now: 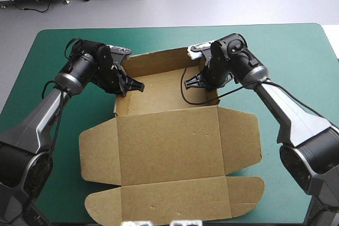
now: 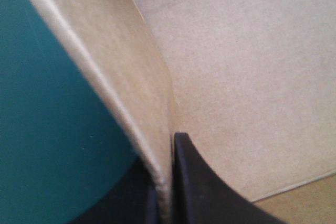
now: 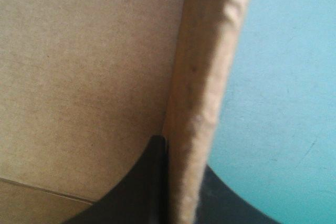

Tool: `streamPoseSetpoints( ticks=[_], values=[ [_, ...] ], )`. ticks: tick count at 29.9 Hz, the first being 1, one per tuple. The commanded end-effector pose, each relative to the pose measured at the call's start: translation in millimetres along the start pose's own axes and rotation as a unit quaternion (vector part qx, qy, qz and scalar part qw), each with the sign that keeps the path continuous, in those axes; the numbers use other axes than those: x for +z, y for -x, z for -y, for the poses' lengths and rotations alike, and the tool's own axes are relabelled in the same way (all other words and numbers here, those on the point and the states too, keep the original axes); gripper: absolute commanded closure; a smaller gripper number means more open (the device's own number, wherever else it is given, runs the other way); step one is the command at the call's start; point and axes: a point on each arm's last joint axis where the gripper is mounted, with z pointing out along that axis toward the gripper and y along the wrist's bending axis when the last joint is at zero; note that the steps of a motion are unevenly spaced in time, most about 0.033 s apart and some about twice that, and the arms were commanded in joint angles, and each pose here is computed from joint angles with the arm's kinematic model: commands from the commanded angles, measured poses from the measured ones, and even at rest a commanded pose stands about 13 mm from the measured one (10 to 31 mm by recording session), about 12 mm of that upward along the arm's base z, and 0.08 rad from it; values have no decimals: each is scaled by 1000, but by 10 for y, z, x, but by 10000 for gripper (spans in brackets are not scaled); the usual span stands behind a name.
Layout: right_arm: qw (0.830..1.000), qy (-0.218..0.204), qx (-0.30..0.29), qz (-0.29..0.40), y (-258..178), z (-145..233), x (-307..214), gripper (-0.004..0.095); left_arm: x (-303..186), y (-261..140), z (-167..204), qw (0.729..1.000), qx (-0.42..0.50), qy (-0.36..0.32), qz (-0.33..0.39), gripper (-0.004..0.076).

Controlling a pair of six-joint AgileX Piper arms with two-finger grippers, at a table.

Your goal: Fold the box

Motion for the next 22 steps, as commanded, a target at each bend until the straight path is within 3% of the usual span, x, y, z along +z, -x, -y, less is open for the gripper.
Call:
streamPoseSetpoints(
  ticks=[1, 10, 22],
  values=[
    [997, 76, 2, 10, -10, -193, -188, 931, -227, 15, 182, 997, 14, -63, 31, 729],
    [999, 52, 13, 8, -7, -151, -145, 931, -231, 13, 120, 999, 22, -29, 26, 729],
    [999, 8, 12, -50, -195, -61, 165, 932, -47, 28, 107, 1000, 9, -21, -9, 729]
  ],
)
